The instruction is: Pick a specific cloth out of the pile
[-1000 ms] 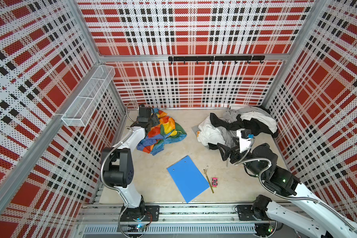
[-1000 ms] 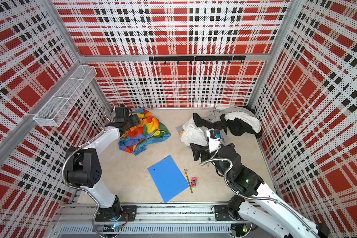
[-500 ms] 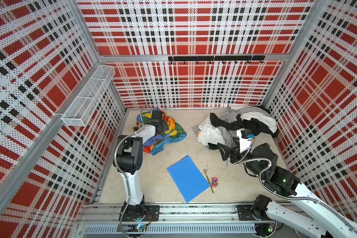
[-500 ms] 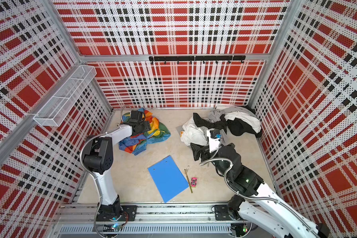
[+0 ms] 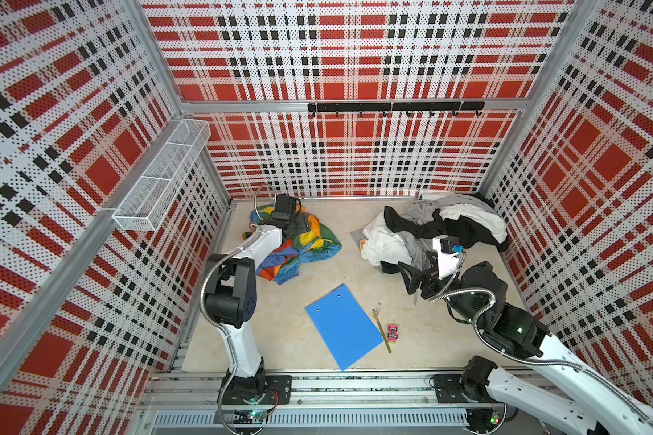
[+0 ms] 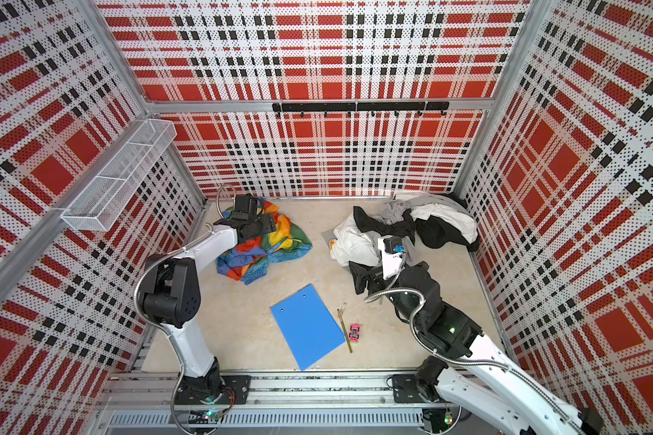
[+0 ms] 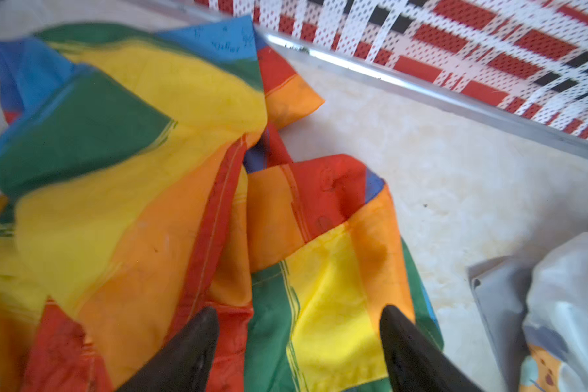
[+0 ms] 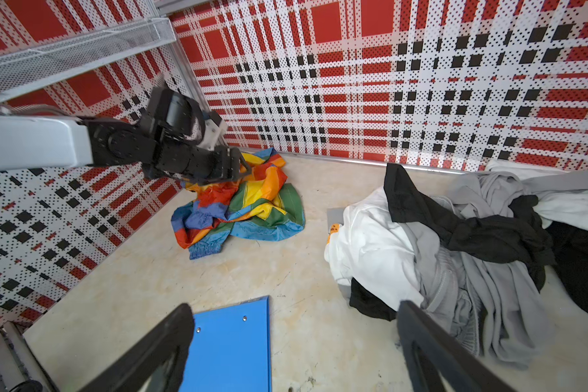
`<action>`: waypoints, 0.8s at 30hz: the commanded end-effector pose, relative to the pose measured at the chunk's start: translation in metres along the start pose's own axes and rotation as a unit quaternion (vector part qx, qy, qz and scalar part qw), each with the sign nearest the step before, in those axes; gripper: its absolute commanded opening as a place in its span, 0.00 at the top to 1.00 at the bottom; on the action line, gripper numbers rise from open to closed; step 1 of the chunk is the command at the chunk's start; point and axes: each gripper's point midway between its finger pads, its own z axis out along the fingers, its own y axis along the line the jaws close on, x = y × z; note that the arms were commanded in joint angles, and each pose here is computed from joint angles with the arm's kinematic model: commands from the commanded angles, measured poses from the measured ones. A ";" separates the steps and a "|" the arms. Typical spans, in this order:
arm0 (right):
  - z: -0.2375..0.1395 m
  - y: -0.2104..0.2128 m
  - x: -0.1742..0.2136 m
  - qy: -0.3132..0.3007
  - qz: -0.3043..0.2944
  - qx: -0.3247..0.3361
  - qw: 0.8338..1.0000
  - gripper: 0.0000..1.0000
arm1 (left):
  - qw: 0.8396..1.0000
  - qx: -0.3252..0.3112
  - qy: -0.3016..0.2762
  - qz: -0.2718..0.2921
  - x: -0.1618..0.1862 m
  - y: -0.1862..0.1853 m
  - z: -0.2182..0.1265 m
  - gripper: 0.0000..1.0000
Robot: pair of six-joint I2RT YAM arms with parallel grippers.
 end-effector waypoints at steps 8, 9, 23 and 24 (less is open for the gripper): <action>-0.029 0.020 -0.027 -0.028 -0.047 -0.067 0.996 0.00 | 0.992 0.037 -0.116 0.034 -0.036 -0.006 -0.102 0.01; -0.031 0.020 -0.028 -0.030 -0.050 -0.068 0.996 0.00 | 0.991 0.040 -0.122 0.035 -0.035 -0.004 -0.111 0.01; -0.013 -0.002 -0.018 -0.031 -0.056 -0.030 0.998 0.00 | 0.964 0.082 -0.243 0.070 0.024 0.010 -0.183 0.01; -0.007 -0.006 -0.016 -0.027 -0.051 -0.028 0.998 0.00 | 0.961 0.081 -0.255 0.072 0.030 0.013 -0.184 0.01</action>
